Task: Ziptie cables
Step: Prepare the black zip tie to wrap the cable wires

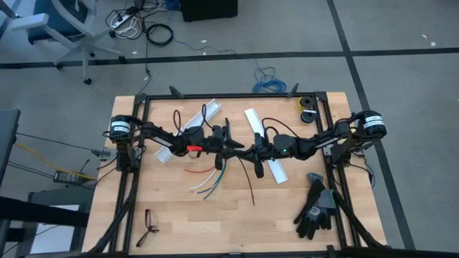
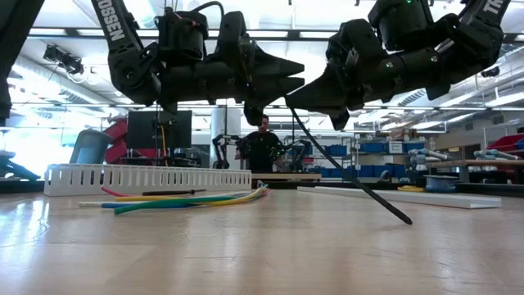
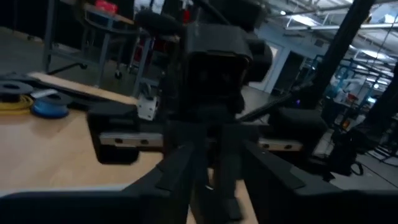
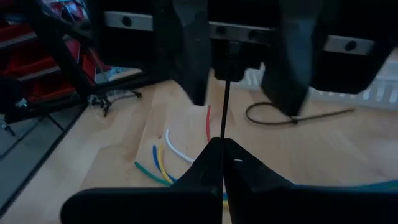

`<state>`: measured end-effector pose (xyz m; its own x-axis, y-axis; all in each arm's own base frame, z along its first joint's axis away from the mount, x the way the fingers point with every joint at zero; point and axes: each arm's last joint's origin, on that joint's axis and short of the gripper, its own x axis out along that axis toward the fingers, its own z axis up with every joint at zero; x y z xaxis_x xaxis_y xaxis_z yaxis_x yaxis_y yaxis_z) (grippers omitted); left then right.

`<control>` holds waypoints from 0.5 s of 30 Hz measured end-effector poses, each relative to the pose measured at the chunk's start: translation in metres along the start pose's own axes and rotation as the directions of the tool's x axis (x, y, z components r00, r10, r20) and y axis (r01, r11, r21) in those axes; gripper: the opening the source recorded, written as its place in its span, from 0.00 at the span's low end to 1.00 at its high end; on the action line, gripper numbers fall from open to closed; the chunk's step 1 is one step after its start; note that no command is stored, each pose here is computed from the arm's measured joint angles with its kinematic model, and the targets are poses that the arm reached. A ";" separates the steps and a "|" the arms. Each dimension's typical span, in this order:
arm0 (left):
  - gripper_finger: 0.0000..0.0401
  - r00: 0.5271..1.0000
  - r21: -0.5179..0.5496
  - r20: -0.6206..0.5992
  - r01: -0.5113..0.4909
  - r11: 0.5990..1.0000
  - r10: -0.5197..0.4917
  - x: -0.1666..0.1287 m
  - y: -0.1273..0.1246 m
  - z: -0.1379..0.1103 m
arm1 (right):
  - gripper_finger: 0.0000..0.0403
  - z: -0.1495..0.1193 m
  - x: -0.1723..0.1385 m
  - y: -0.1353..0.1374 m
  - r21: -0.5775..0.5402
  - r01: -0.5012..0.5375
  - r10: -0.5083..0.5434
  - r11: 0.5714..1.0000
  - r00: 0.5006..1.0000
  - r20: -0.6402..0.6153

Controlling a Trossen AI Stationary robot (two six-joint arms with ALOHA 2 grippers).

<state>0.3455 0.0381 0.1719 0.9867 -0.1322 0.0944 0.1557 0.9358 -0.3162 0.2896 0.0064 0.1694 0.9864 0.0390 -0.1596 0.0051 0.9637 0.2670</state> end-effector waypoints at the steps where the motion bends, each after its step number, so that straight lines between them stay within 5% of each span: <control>1: 0.38 1.000 0.002 0.004 0.010 1.000 -0.010 0.000 0.000 0.001 | 0.00 0.001 0.000 0.000 0.000 -0.002 0.002 1.000 1.000 0.009; 15: 0.41 0.998 0.007 -0.009 0.068 0.998 -0.068 -0.004 0.002 0.001 | 0.00 0.008 0.000 0.001 -0.009 0.049 -0.048 0.999 0.994 0.097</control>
<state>0.3420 0.0406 0.1714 0.9743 -0.1984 0.1067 0.2219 0.9270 -0.3024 0.2905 0.0051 0.1773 0.9963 -0.0328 -0.0794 0.0518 0.9668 0.2501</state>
